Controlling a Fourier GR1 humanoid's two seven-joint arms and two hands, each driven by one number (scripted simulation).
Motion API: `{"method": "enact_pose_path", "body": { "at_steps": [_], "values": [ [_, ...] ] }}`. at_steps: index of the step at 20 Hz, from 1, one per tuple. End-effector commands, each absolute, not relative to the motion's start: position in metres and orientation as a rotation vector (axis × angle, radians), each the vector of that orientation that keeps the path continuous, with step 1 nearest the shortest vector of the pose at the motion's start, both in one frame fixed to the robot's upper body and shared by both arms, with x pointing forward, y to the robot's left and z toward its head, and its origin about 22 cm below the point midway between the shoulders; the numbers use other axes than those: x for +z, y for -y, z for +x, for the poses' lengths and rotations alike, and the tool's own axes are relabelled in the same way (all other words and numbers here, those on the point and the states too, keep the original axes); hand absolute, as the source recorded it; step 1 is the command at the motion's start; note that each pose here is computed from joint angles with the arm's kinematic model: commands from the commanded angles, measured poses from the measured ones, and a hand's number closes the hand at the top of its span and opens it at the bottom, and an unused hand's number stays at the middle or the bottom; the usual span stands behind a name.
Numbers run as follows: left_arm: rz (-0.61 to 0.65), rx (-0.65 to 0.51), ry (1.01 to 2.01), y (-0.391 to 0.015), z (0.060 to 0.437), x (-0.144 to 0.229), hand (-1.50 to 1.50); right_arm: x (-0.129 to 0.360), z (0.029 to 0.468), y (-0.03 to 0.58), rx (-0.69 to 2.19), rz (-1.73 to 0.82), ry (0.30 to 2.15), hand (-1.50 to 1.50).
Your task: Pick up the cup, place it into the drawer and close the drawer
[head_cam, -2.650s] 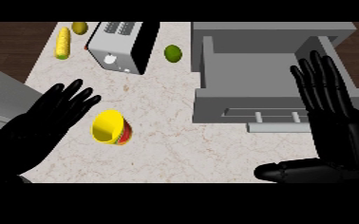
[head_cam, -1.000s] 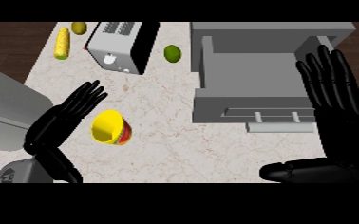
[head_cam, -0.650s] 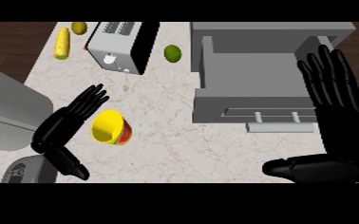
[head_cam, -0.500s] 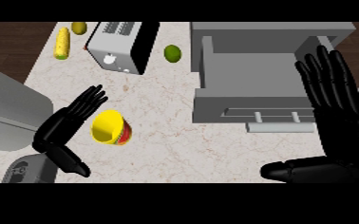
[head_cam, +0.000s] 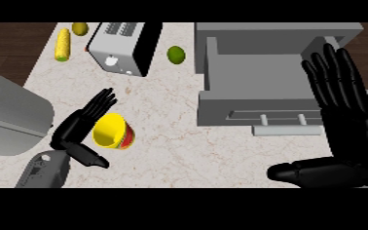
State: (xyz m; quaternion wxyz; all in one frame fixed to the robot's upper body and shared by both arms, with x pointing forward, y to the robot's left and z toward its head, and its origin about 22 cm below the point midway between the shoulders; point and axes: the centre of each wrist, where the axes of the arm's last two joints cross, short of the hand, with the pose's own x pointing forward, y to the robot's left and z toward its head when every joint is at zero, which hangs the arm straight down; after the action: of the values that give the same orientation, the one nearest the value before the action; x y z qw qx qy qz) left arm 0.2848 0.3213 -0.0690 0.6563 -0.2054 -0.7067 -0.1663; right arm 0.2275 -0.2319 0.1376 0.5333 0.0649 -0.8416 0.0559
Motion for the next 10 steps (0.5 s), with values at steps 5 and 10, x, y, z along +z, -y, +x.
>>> {"method": "enact_pose_path", "body": {
  "at_steps": [5,10],
  "values": [
    [-0.544,-0.364,1.64,-0.337,0.288,-0.085,-1.5,0.149,0.245,0.235,0.143,0.17,1.995,-1.5],
    [-0.53,-0.361,1.618,-0.334,0.289,-0.099,-1.5,0.142,0.226,0.229,0.141,0.165,2.002,-1.5]
  ]
}}
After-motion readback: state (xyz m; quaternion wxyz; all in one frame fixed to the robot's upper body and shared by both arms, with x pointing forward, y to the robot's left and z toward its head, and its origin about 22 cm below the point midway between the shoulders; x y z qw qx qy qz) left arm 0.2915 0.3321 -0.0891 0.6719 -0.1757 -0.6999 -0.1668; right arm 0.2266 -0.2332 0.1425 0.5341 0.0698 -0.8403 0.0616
